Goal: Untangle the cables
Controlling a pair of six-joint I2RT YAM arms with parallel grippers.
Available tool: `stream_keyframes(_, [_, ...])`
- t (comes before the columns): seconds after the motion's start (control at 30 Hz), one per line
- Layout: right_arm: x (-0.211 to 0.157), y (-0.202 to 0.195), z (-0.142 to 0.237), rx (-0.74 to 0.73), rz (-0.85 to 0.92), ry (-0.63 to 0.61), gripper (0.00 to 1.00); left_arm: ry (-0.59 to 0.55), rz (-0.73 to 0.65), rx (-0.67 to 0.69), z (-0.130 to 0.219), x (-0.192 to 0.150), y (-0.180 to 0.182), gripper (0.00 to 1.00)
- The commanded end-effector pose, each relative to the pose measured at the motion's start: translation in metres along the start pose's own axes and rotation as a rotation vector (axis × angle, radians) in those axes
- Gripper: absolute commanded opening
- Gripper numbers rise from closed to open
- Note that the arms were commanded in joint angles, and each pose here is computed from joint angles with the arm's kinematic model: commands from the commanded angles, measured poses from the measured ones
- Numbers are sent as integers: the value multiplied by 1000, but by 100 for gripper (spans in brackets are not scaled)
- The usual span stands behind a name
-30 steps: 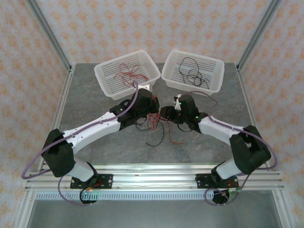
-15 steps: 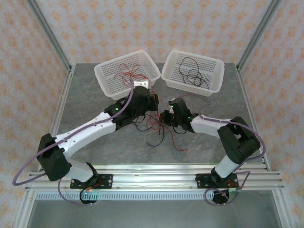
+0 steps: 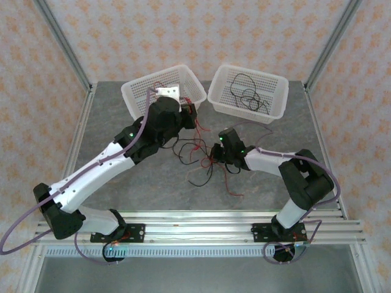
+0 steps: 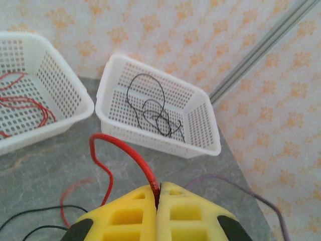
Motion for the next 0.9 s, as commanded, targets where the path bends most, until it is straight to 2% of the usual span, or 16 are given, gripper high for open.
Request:
stream_keyframes(0.0, [-7,-16,-2,-108,19,-5,5,-72,-46,19,19,27,-6,0])
stream_keyframes(0.37, [-10,-21,2,-123,18,-13,6,-229,-93,88,39,84,-13,0])
stream_keyframes(0.43, [-10,-20,7,-119,21,-20,10,-257,-99,115,40,96,-10,0])
stream_keyframes(0.57, [-8,-16,19,-112,31,-37,27,-316,-113,170,40,119,0,0])
stream_keyframes(0.63, [-7,-15,25,-111,33,-53,32,-348,-126,181,41,130,2,0])
stream_keyframes(0.87, [-8,-16,34,-120,30,-65,33,-478,-151,173,49,166,-4,0])
Point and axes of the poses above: each hand's point on the last joint's axis, 136 mm out from that joint toward the fingers, its own z axis back along the fingers, its own y axis along the line the jaws close on, x = y × z, the point moved 10 cm from there along z, back along the fingers, and after that the axes turned 3 degrees about -z, right-handed, at the moved point
